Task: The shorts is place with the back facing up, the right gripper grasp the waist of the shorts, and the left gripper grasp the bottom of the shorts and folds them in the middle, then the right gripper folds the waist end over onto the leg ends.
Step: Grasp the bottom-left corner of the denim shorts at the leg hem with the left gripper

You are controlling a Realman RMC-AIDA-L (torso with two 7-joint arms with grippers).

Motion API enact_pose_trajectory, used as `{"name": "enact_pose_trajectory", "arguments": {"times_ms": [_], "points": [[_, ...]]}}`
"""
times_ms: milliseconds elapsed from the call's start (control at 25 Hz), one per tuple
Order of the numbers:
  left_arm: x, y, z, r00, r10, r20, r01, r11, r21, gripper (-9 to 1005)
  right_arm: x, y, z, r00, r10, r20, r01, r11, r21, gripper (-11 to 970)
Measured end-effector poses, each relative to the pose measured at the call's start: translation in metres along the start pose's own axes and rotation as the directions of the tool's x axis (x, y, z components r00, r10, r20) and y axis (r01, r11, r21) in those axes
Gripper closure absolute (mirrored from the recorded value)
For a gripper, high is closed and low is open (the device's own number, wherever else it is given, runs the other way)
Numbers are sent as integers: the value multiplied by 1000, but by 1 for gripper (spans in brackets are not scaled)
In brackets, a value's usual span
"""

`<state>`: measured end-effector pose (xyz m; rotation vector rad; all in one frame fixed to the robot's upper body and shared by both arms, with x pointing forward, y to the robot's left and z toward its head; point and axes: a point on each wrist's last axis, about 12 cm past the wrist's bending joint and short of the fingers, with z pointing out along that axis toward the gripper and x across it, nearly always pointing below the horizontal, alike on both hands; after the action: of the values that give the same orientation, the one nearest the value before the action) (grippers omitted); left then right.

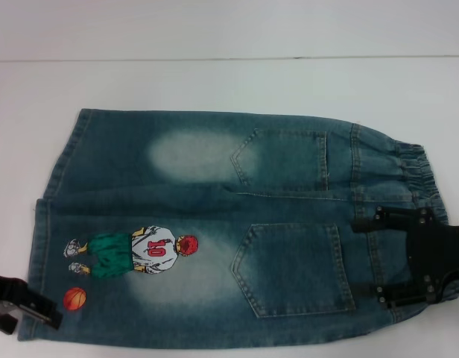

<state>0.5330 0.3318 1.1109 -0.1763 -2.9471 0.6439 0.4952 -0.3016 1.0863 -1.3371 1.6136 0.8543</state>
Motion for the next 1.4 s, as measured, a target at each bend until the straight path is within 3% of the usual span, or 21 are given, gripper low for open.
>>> {"name": "enact_pose_trajectory", "arguments": {"times_ms": [720, 1360, 1400], "points": [[0, -1, 6, 1000, 3, -18, -3, 1000, -5, 109, 1, 0, 3, 1000, 5, -1, -5, 1000, 10, 70], [-7, -6, 15, 1000, -12, -19, 13, 1000, 16, 232, 3, 1, 3, 1000, 9, -13, -9, 1000, 8, 76], [-7, -6, 14, 1000, -16, -21, 16, 1000, 15, 279, 3, 1, 3, 1000, 8, -13, -8, 1000, 9, 76]]}}
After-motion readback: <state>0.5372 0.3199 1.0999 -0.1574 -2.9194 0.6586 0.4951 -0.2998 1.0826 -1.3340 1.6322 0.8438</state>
